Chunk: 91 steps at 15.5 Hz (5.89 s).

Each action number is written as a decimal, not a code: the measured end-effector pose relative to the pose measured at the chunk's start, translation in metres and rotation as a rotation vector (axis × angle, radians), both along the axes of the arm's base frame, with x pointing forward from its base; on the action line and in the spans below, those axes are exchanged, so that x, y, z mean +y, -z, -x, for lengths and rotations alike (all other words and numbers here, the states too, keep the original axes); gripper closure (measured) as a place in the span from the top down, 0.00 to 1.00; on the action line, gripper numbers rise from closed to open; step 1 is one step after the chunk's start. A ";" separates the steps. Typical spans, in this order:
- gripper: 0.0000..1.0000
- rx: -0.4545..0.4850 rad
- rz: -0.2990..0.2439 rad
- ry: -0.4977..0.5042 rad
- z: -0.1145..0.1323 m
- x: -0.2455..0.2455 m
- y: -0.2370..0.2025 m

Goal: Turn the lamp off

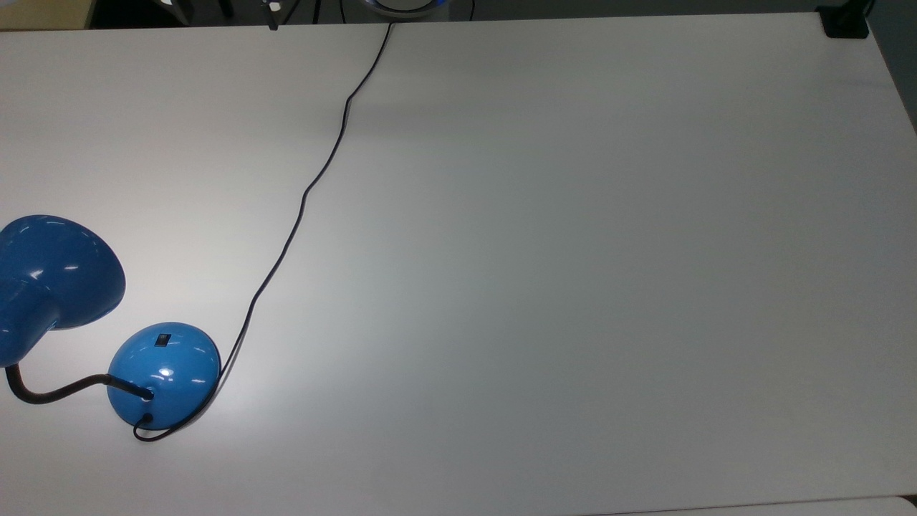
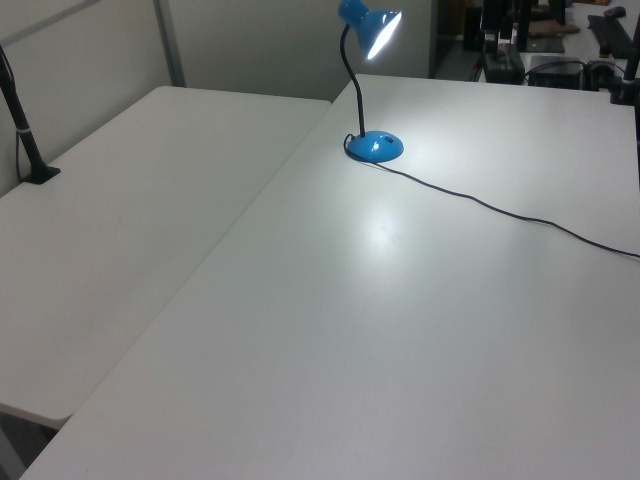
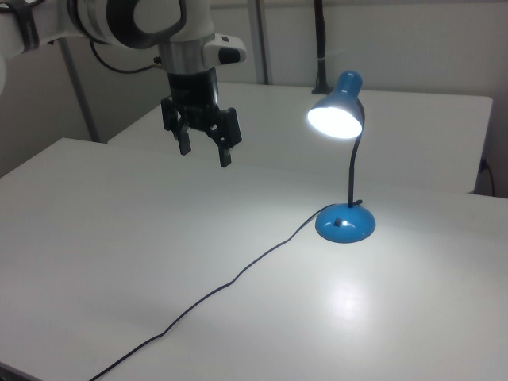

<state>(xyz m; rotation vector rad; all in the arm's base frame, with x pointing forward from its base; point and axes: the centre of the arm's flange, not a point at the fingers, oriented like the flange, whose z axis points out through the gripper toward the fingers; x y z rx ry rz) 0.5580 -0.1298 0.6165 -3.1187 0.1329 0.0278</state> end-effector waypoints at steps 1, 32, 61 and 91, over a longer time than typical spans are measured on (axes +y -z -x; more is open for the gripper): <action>1.00 -0.006 0.001 0.001 0.000 -0.001 -0.002; 0.01 -0.171 0.024 -0.238 -0.047 -0.068 0.051; 0.01 -0.524 0.255 -0.152 -0.168 -0.102 0.293; 0.48 -0.029 -0.004 -0.046 -0.012 0.061 0.028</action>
